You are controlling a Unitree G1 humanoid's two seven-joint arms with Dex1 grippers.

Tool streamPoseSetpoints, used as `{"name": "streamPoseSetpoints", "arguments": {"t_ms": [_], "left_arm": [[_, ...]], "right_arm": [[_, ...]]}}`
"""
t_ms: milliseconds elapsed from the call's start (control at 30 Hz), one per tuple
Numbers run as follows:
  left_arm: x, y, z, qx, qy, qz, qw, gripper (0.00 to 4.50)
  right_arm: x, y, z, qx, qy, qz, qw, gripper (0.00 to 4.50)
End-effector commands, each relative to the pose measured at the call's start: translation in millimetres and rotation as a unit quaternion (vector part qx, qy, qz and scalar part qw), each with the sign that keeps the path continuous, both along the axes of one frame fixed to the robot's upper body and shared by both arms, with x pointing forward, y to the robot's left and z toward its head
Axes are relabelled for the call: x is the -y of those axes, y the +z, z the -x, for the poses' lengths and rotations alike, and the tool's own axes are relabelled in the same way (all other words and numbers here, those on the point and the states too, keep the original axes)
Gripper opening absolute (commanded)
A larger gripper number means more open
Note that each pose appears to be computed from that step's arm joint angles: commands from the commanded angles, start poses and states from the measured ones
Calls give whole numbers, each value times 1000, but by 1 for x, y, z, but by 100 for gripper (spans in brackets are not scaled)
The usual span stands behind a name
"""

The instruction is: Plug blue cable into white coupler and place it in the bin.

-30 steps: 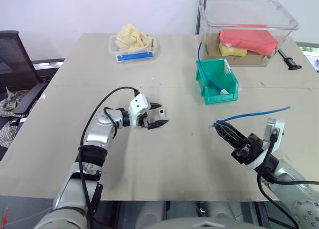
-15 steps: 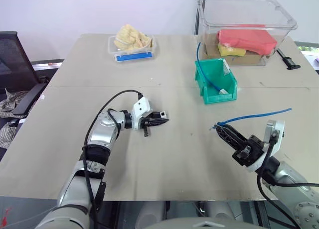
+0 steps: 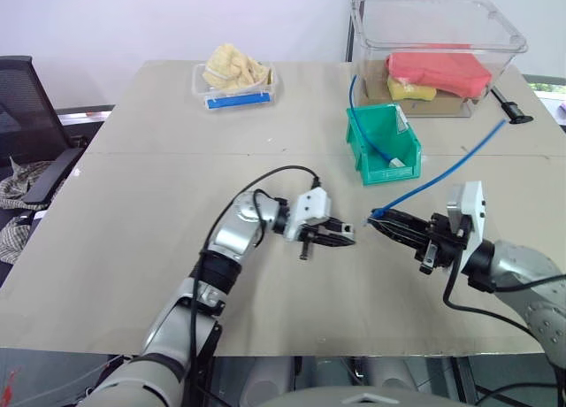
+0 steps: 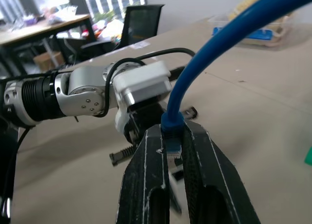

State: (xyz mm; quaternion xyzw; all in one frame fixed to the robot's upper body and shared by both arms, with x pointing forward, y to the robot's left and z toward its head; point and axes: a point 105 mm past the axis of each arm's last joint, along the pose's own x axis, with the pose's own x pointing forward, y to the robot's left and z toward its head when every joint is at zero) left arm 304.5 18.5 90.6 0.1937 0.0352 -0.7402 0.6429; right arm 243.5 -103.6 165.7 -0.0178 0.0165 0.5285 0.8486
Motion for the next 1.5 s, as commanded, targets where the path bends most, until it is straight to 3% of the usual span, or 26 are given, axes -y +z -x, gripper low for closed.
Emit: {"name": "streamPoseSetpoints", "arguments": {"t_ms": [33, 200, 633, 967, 1500], "left_arm": [[10, 3, -6, 39, -10, -19, 999, 60], [10, -6, -11, 54, 8, -46, 997, 60], [13, -9, -5, 56, 6, -48, 997, 60], [13, -9, -5, 57, 2, -48, 997, 60], [17, -8, -4, 61, 1, -45, 997, 60]], "right_arm": [[-3, -11, -9, 11, 34, 54, 998, 0], [0, -28, -23, 11, 36, 108, 993, 0], [-1, -38, -31, 13, 44, 128, 991, 0], [4, -55, -31, 11, 61, 184, 981, 0], [14, -100, -33, -76, 103, 302, 945, 0]]}}
